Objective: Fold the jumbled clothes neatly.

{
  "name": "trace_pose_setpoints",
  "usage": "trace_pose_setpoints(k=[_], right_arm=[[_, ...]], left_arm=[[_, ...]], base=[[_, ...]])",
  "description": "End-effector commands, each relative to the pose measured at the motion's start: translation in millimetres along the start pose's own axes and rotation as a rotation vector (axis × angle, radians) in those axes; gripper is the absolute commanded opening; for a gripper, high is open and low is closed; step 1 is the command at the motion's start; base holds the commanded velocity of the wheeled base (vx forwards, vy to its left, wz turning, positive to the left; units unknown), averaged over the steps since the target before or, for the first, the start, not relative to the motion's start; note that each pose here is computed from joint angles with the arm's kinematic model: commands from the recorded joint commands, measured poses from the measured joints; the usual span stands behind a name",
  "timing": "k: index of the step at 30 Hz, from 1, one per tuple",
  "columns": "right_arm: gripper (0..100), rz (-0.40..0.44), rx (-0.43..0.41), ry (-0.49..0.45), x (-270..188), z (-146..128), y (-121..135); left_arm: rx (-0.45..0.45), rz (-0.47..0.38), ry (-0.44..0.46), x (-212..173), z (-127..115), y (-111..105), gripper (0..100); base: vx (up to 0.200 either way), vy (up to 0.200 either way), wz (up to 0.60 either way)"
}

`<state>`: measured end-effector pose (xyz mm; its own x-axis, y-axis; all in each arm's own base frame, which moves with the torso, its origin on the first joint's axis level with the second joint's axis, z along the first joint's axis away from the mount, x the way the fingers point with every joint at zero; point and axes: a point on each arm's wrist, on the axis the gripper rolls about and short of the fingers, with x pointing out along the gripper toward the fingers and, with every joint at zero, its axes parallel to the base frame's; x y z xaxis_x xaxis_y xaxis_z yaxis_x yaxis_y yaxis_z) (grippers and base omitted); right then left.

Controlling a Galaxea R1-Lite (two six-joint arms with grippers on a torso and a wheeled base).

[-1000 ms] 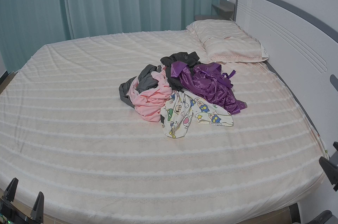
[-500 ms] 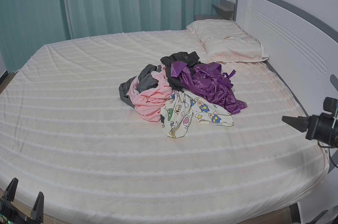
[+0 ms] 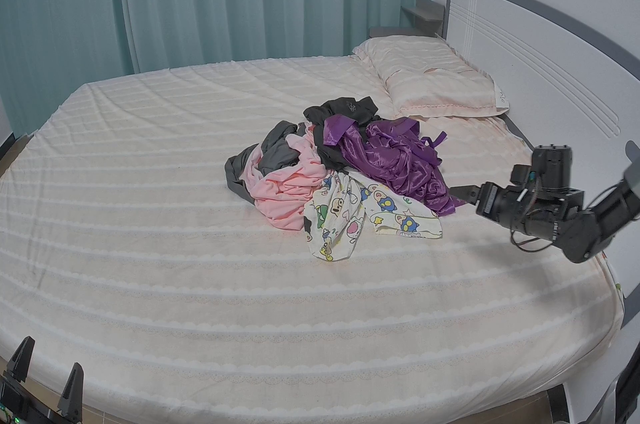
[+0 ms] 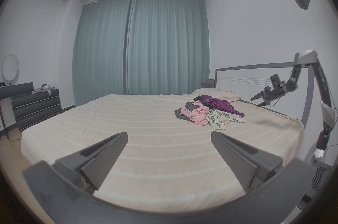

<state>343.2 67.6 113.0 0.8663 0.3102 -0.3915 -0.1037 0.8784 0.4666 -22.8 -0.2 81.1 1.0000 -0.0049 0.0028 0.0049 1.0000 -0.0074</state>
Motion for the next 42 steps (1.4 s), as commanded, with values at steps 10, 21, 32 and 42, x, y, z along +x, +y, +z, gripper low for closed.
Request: trace_pose_setpoints(k=[10,21,32,42], right_arm=[[100,-0.064,0.111,0.037,137.4,-56.3,-30.9],[100,-0.015,0.063,0.054,147.4,-63.9,-7.4],[0,0.01,0.034,0.073,163.6,-73.8,3.6],[0,0.052,0.063,0.072,102.6,-60.1,5.6]], left_arm=[[0.0,0.0,0.0,-0.1,-5.3,0.0,100],[0.0,0.0,0.0,-0.1,-5.3,0.0,100],[0.0,0.0,0.0,-0.1,-5.3,0.0,100],[0.0,0.0,0.0,-0.1,-5.3,0.0,100]], base=[[0.0,0.0,0.0],[0.0,0.0,0.0],[0.0,0.0,0.0],[0.0,0.0,0.0]])
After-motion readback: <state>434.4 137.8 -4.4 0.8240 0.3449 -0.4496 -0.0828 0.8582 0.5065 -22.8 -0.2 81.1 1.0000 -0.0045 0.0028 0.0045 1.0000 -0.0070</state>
